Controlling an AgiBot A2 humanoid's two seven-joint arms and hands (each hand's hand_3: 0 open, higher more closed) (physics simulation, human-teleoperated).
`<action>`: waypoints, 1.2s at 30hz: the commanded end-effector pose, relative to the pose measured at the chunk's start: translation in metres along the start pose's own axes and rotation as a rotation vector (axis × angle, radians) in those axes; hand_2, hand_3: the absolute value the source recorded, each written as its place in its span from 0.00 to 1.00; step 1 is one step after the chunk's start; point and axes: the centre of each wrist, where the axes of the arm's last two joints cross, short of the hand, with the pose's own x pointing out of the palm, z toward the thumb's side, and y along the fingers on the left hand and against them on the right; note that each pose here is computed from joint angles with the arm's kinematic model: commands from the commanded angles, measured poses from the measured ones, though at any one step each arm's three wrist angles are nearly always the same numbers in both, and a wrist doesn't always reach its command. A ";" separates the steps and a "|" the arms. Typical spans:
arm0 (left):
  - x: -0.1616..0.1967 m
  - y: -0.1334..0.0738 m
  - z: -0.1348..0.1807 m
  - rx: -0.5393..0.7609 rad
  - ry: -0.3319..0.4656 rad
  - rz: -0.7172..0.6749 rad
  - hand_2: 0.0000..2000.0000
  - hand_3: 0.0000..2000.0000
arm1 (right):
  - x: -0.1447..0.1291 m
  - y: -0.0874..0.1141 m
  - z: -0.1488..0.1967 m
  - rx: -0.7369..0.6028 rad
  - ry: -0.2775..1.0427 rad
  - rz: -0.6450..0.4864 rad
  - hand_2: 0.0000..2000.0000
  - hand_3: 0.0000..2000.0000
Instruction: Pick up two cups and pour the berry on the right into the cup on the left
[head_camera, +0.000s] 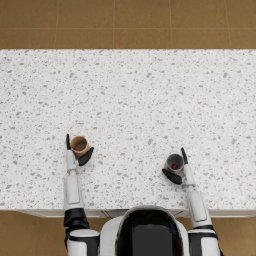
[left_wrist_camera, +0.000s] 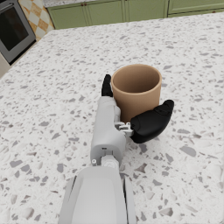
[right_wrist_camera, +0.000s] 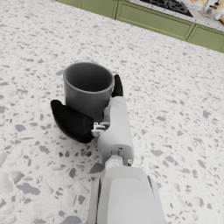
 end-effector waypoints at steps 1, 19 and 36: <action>0.000 0.001 -0.002 -0.009 0.002 -0.016 1.00 0.49 | -0.004 -0.001 0.006 -0.023 -0.002 0.023 1.00 0.33; 0.096 -0.031 0.109 0.426 0.004 -0.374 1.00 0.64 | 0.002 -0.069 0.128 -0.437 -0.088 0.011 1.00 0.64; 0.138 -0.022 0.127 0.494 0.127 -0.420 1.00 0.64 | 0.030 -0.112 0.214 -0.619 0.233 -0.002 1.00 0.64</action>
